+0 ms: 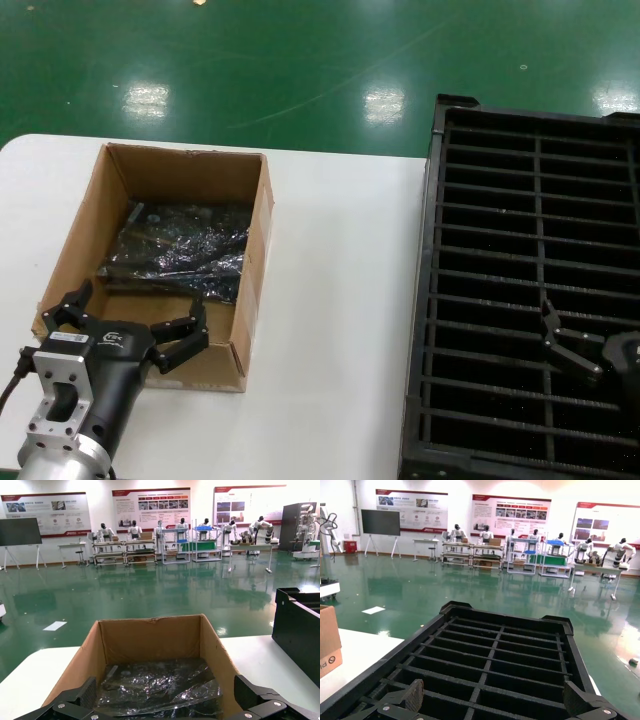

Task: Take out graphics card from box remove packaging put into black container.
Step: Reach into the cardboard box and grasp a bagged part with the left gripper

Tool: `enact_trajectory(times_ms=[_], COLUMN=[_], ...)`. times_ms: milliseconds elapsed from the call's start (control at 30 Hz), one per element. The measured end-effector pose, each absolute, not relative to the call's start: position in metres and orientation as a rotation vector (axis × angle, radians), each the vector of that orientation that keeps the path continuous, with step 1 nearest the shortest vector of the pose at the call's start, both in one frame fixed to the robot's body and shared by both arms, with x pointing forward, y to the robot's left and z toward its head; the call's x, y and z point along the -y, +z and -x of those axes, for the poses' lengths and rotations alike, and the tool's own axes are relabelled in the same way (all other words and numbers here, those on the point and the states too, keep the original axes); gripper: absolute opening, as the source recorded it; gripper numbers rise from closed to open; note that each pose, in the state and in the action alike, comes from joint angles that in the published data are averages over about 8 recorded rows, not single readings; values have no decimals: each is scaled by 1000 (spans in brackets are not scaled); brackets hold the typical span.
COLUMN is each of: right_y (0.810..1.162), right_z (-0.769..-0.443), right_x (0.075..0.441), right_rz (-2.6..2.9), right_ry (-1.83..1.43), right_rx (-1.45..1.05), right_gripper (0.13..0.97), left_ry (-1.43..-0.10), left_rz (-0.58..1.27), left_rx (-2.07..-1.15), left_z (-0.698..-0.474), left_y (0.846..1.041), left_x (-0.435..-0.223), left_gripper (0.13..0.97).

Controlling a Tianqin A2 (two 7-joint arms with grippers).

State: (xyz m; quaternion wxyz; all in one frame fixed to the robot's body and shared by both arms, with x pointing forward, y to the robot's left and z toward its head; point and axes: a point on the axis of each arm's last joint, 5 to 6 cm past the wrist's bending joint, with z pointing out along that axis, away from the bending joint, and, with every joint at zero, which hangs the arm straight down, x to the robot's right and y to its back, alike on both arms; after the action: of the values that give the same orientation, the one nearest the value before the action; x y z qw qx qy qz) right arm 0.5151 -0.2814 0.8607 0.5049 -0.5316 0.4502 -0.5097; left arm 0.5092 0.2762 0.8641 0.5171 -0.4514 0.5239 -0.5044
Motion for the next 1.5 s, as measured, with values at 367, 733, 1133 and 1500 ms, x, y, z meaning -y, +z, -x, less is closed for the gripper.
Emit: enact_trajectory(times_ms=[367, 733, 1133, 1500], right_y=[861, 861, 861, 861], right_z=[-515, -515, -515, -515], right_x=[281, 281, 281, 281], right_rz=[1283, 1283, 1283, 1283], right_ry=[-1230, -1230, -1230, -1230], right_rx=[-1086, -1086, -1086, -1086], right_gripper=[966, 966, 966, 966], left_ry=[-1211, -1154, -720, -409], left_rz=[1084, 973, 297, -79], left_rx=[-1258, -1298, -1511, -1803], left_z=[-509, -519, -580, -652], left_y=[864, 879, 952, 960], left_x=[-276, -287, -340, -373], left_gripper=[966, 966, 966, 966])
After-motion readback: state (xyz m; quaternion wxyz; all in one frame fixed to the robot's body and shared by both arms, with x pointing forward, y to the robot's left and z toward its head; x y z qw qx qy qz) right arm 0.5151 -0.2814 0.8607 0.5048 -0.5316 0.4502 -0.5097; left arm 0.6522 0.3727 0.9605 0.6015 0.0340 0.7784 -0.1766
